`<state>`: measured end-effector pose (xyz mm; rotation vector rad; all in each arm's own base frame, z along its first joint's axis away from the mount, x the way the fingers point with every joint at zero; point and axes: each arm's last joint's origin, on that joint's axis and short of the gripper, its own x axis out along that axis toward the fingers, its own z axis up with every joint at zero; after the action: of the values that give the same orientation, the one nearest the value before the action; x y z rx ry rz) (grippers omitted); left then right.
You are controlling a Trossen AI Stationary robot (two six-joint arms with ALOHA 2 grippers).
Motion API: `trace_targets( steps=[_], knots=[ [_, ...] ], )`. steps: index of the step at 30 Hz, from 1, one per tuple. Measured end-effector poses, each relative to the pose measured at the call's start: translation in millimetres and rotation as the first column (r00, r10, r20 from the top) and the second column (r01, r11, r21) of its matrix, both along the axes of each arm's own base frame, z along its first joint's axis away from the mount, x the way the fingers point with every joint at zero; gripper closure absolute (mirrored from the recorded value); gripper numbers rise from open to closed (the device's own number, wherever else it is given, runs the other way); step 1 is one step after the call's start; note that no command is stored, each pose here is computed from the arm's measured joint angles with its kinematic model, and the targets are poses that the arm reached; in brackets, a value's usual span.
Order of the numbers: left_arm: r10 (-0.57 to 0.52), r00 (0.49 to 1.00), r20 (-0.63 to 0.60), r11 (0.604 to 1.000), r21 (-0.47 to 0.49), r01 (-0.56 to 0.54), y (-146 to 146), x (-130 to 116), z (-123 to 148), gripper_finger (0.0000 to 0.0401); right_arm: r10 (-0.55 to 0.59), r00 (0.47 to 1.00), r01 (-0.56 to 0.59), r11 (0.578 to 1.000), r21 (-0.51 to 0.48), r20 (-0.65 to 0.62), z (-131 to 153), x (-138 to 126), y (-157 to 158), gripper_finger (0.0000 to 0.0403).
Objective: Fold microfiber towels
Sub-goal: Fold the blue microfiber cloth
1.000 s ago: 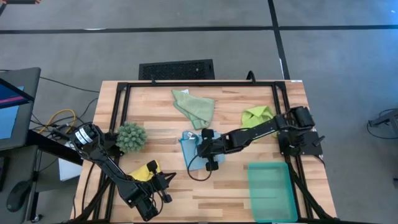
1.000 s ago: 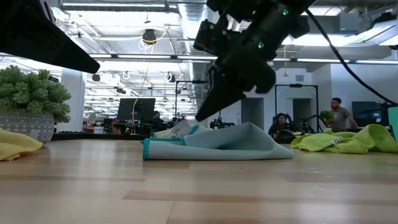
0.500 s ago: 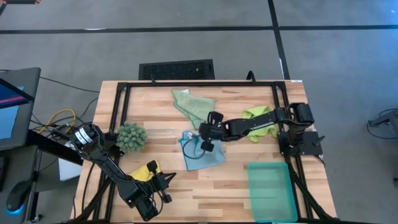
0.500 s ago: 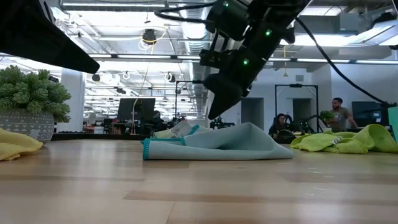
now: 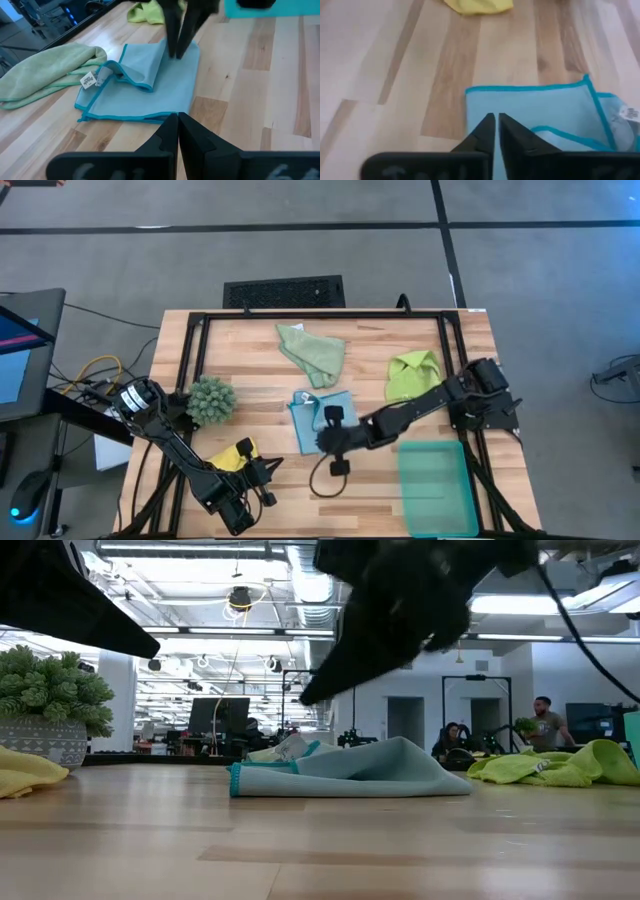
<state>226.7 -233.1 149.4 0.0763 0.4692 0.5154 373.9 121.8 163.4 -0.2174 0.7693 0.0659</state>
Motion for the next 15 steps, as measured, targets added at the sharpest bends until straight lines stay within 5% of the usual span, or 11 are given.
trace_targets(
  steps=[5,10,15],
  knots=[
    [-0.001,1.000,0.004,1.000,-0.005,0.001,0,0,0,0.0397,-0.066,0.998,0.066,0.998,-0.001,-0.012,-8,10,-21,0.0280],
    [-0.007,1.000,-0.007,1.000,-0.001,0.007,-1,0,0,0.0397,0.003,0.998,-0.002,1.000,0.013,-0.070,-32,18,-33,0.0217],
    [-0.014,1.000,-0.022,1.000,-0.002,0.014,-1,0,-1,0.0397,-0.035,0.994,0.025,0.995,-0.094,-0.104,-52,22,-34,0.0197]
  ],
)
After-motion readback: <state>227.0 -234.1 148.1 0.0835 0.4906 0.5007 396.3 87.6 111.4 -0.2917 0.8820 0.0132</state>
